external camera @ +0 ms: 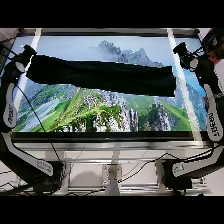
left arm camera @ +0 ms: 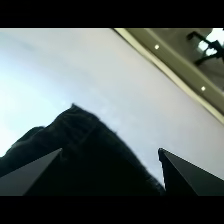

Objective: Fold the clothes and pants, and hang the long-sleeved shirts on hangers.

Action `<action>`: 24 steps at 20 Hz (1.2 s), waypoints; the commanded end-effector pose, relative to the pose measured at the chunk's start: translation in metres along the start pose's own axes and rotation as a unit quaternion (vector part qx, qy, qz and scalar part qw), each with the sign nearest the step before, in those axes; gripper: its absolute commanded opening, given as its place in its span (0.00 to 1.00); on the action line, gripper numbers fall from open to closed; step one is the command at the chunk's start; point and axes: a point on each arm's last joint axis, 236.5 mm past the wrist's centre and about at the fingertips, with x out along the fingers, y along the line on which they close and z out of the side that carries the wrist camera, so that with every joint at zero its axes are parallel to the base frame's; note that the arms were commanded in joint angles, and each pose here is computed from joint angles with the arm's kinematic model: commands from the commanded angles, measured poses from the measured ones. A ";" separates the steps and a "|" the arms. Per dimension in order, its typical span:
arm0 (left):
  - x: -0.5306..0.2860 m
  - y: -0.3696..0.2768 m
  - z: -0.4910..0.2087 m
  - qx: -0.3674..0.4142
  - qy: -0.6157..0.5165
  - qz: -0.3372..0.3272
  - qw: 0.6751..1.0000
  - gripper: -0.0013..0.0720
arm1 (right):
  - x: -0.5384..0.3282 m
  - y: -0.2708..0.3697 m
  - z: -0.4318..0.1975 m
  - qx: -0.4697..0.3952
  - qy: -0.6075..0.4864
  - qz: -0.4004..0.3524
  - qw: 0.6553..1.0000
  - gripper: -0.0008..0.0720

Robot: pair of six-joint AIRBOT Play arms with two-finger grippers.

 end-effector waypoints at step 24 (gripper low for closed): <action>0.040 0.050 -0.106 -0.152 0.136 0.005 0.979 0.54 | -0.010 -0.023 -0.021 -0.118 0.059 -0.050 0.990 0.96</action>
